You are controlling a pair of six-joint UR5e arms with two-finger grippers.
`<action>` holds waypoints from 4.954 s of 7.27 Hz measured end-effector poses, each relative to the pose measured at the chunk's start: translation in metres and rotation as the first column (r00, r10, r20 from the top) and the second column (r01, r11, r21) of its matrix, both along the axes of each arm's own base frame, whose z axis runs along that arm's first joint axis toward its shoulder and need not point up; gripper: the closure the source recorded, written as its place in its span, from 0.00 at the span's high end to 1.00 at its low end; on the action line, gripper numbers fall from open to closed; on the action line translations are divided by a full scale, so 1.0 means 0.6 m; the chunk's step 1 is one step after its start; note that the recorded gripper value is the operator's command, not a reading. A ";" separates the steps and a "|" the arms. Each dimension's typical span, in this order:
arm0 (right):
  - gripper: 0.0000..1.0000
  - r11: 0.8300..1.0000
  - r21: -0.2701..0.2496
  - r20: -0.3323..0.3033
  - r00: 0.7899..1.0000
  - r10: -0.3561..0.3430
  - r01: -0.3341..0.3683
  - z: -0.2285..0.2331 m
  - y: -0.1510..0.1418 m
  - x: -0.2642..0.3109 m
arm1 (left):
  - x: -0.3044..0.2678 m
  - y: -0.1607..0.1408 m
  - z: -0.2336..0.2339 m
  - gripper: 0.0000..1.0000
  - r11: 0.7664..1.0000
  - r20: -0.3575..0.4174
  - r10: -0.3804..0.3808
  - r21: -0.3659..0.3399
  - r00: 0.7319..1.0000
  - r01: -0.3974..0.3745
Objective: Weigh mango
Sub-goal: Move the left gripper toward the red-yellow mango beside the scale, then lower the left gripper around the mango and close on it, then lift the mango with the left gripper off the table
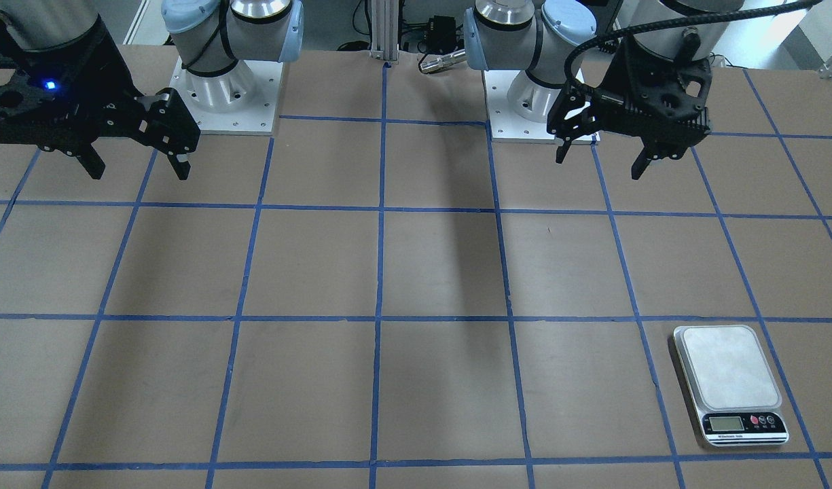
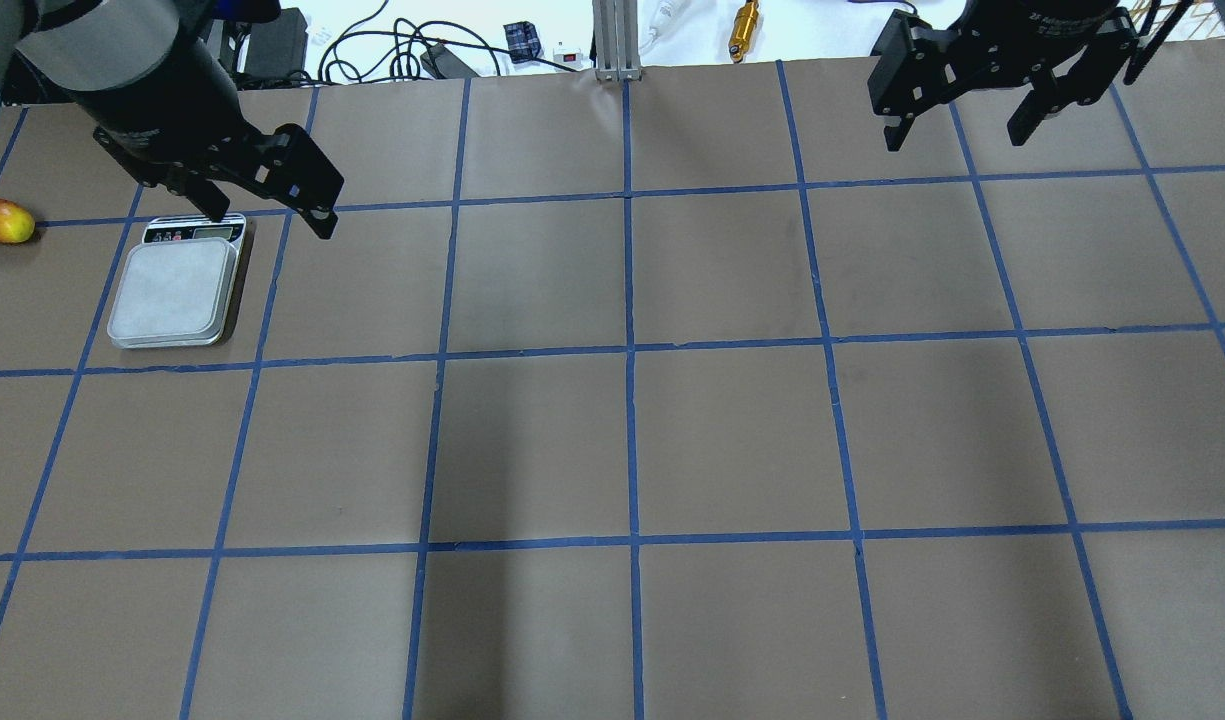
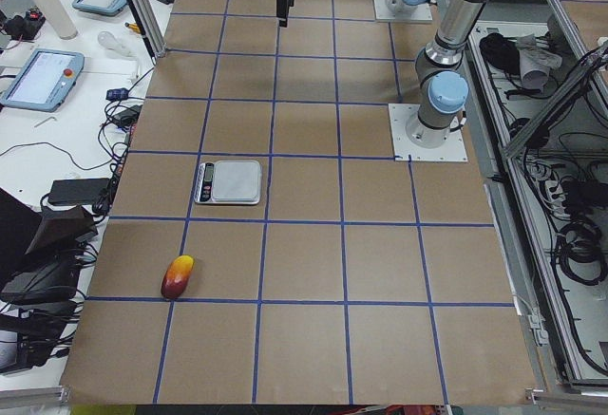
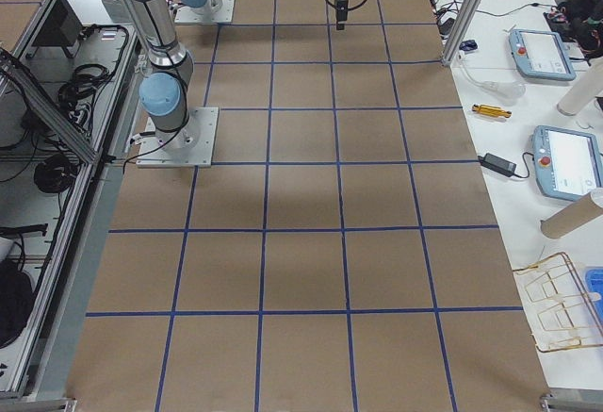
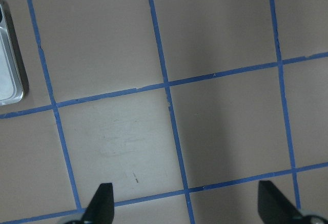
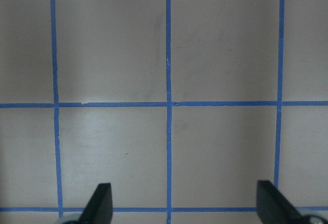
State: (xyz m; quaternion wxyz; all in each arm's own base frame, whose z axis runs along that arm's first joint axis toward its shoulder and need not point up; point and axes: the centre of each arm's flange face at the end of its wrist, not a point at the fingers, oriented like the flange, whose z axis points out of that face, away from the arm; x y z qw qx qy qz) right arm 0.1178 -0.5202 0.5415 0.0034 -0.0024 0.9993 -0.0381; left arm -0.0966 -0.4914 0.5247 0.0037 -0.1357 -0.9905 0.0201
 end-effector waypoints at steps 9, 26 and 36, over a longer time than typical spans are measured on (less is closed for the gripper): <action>1.00 1.000 0.000 0.000 1.000 0.000 0.000 0.000 0.000 0.000 | 0.529 -0.096 -0.136 1.00 0.910 0.084 -0.415 0.050 0.906 0.412; 1.00 1.000 0.000 0.000 1.000 0.000 0.000 0.000 0.000 0.000 | 0.985 -0.390 -0.404 0.98 0.518 0.176 -0.842 0.003 0.510 0.855; 1.00 1.000 0.000 0.000 1.000 0.000 0.000 0.000 0.000 0.000 | 1.047 -0.421 -0.554 0.98 0.248 0.227 -0.944 0.009 0.240 0.969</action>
